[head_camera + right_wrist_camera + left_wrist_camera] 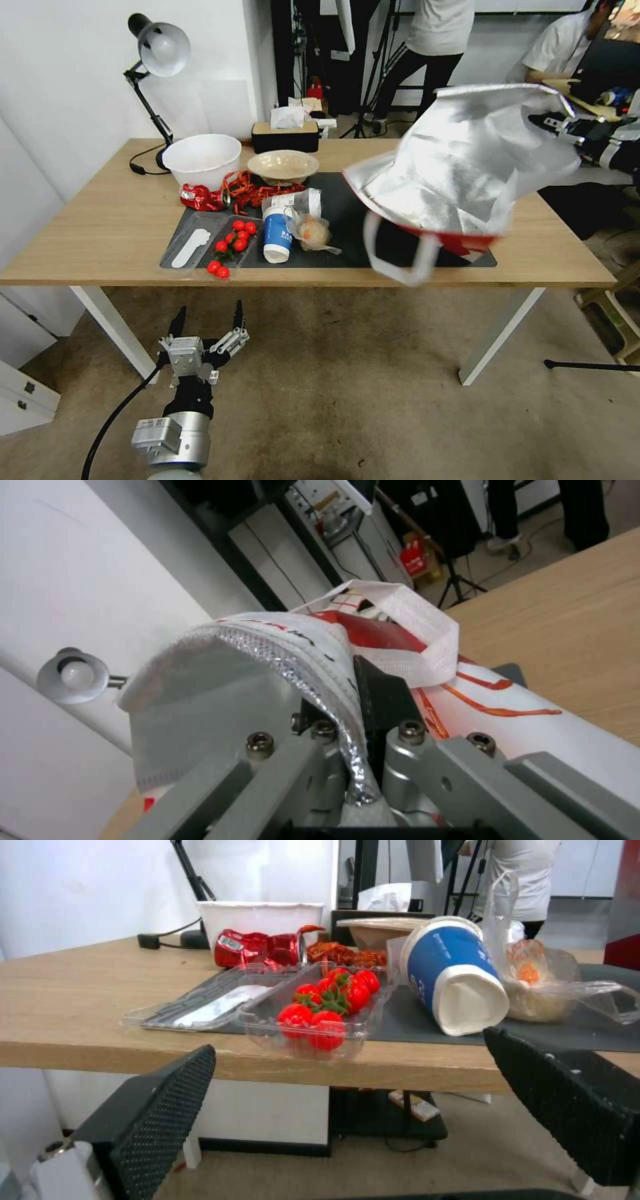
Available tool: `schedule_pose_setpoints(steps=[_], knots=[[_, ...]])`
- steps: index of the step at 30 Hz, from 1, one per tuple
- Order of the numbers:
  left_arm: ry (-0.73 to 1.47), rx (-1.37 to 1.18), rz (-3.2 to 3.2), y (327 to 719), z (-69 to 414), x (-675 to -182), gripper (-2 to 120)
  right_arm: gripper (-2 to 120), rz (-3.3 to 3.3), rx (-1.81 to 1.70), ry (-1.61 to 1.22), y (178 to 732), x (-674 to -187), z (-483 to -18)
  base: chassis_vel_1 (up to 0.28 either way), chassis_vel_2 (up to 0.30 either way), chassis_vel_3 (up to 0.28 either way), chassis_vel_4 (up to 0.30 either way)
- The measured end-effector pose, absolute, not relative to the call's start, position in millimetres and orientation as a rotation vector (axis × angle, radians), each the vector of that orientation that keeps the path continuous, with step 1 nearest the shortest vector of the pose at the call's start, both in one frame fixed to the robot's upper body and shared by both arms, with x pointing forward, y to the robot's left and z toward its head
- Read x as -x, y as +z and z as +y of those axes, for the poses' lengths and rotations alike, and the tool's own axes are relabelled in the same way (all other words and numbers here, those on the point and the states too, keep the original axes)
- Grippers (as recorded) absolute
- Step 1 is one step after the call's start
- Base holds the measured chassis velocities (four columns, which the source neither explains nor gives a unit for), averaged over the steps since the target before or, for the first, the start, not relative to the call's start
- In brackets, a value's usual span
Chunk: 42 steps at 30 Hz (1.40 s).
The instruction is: Pick up the food delivery bag from the floor and place it on the table.
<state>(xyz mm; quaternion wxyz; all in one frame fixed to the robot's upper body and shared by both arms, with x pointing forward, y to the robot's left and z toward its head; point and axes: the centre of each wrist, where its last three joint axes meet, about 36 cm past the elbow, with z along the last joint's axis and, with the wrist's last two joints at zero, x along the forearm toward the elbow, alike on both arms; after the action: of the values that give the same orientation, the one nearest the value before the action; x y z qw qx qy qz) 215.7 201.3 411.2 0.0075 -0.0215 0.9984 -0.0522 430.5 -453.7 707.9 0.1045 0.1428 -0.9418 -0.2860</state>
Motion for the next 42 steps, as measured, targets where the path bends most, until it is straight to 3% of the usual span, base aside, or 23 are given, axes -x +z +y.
schedule_pose_setpoints(steps=[20, 42], knots=[[-0.147, 0.048, 3.131, 407, 195, -214, 100, 0, -2.778, -0.471, -0.851, 694, -456, -494, 0.0, 0.0, 0.0, 0.0], [-0.135, 0.038, 3.137, 401, 197, -218, 100, 0, -2.775, -0.548, -0.922, 677, -492, -484, 0.0, 0.0, 0.0, 0.0]])
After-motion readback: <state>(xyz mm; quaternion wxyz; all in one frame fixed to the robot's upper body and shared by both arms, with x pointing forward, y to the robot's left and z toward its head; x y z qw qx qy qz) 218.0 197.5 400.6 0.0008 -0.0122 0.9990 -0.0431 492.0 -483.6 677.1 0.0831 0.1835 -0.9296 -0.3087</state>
